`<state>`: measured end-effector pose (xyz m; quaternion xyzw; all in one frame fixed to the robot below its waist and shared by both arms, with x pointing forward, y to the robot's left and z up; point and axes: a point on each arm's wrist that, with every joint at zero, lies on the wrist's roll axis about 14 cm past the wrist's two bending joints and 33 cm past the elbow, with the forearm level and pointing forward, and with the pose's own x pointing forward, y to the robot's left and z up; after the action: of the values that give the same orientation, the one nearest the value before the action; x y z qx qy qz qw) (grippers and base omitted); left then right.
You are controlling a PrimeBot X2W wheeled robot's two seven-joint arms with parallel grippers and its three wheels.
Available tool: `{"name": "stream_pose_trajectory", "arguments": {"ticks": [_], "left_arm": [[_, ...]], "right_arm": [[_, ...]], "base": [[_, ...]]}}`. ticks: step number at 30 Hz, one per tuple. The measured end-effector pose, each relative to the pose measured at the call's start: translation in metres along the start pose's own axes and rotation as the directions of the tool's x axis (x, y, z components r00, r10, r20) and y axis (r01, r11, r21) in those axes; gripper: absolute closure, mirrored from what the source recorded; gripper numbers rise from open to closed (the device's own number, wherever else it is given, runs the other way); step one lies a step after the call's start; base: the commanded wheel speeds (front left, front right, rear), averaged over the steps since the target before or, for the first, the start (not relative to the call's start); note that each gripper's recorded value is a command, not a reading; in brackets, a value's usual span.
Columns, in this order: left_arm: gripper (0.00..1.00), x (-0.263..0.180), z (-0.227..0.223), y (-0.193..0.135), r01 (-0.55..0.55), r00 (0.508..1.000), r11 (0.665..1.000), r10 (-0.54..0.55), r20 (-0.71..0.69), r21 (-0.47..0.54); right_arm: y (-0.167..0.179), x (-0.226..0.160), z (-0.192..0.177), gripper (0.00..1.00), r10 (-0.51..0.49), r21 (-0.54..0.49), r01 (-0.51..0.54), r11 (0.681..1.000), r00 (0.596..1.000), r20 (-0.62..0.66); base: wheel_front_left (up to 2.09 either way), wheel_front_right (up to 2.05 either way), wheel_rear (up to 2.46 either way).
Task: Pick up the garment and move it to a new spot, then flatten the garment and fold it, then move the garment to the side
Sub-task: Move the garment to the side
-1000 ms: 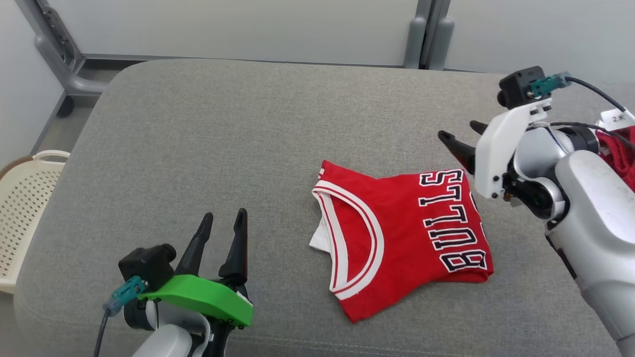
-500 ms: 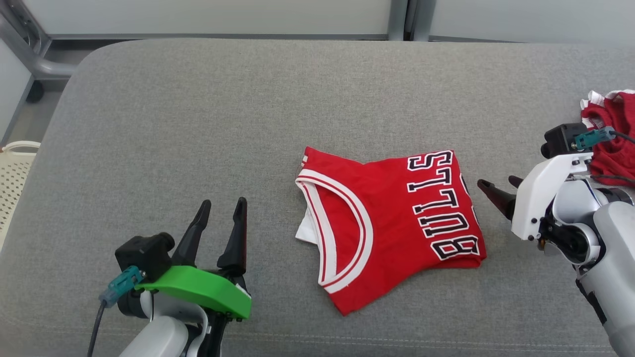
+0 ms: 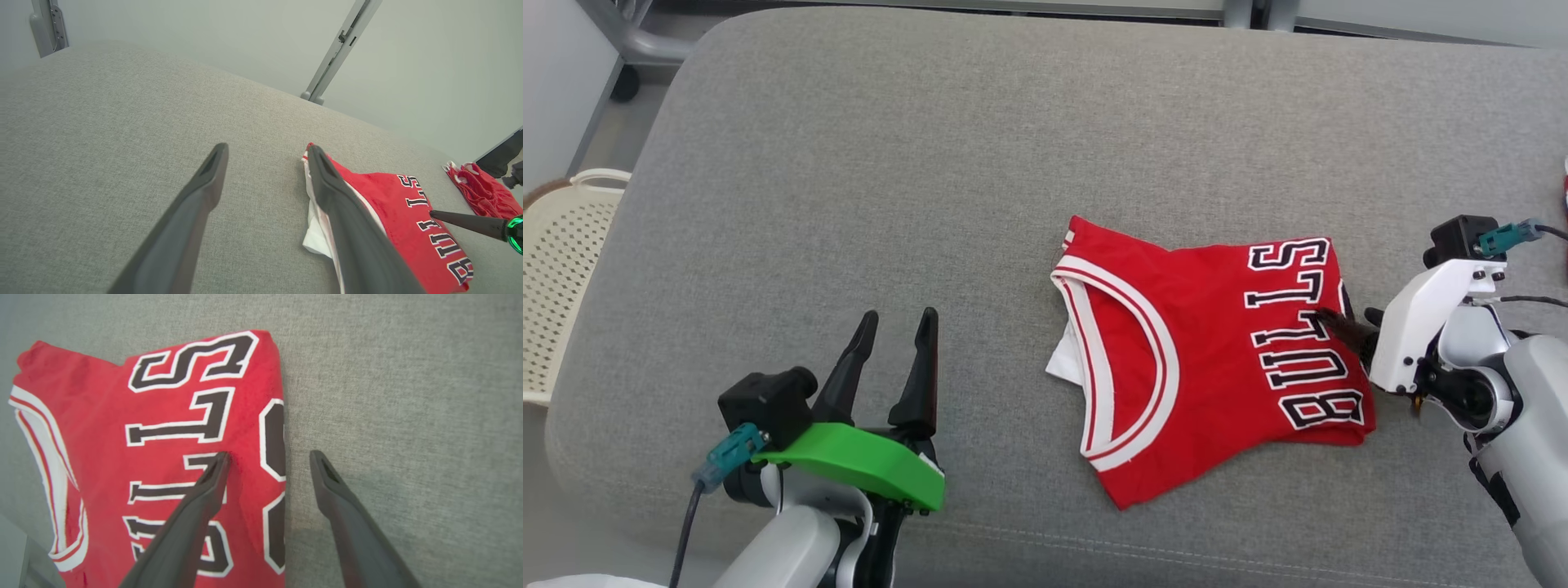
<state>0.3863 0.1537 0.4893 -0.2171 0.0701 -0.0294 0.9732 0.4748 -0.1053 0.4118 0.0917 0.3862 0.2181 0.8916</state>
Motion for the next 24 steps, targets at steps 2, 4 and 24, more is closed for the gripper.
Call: {"name": "stream_pose_trajectory", "arguments": {"ticks": [2, 4, 24], "left_arm": [[0.00, -0.001, 0.001, 0.004, -0.012, 1.000, 1.000, 0.012, 0.005, -0.001], [0.00, -0.002, 0.001, 0.007, -0.022, 1.000, 1.000, 0.022, 0.005, -0.004], [0.00, -0.007, 0.001, 0.016, -0.053, 0.998, 0.999, 0.053, 0.020, -0.010]], "right_arm": [[0.002, 0.007, -0.002, 0.00, 0.009, 0.014, -0.009, 1.000, 1.000, -0.016], [0.004, 0.014, -0.007, 0.00, 0.018, 0.026, -0.017, 1.000, 0.999, -0.045], [0.019, 0.030, -0.014, 1.00, 0.058, 0.010, -0.057, 0.998, 0.995, -0.082]], "base": [[0.00, 0.00, 0.00], [0.00, 0.00, 0.00], [0.00, 0.00, 0.00]]}}
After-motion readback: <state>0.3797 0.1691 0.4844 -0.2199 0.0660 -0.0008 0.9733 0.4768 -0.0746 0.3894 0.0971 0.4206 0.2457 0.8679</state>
